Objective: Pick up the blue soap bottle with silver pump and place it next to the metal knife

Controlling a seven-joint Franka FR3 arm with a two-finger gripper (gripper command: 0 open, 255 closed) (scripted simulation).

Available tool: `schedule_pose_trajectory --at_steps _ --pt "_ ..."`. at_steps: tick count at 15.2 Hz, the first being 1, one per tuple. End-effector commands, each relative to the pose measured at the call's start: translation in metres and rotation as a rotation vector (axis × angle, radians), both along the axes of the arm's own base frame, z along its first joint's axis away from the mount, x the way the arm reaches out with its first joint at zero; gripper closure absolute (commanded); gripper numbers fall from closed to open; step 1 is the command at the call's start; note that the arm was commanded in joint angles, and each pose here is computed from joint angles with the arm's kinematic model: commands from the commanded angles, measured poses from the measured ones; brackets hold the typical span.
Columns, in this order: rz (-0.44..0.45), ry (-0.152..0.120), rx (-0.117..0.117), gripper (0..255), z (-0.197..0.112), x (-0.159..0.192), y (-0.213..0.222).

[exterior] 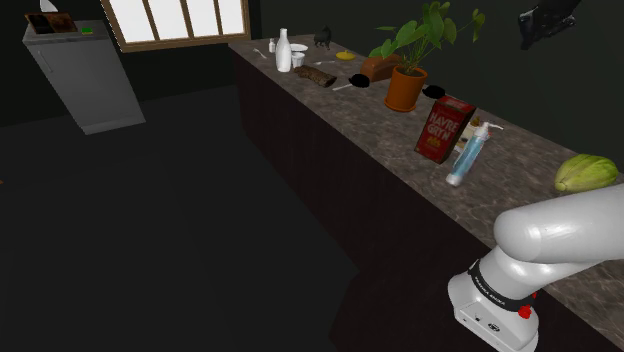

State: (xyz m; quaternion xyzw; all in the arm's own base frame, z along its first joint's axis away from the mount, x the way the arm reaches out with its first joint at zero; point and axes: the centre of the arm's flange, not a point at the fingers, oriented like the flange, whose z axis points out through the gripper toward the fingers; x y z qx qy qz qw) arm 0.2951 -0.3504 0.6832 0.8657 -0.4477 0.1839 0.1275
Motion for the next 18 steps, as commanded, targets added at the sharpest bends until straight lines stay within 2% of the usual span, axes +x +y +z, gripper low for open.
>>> schedule_pose_trajectory --at_steps 1,2,18 --pt "0.0 0.0 0.0 255 0.0 0.0 0.0" --pt "0.0 0.0 0.0 0 0.0 0.0 0.0" --pt "-0.191 0.092 0.173 0 -0.197 0.0 0.006"
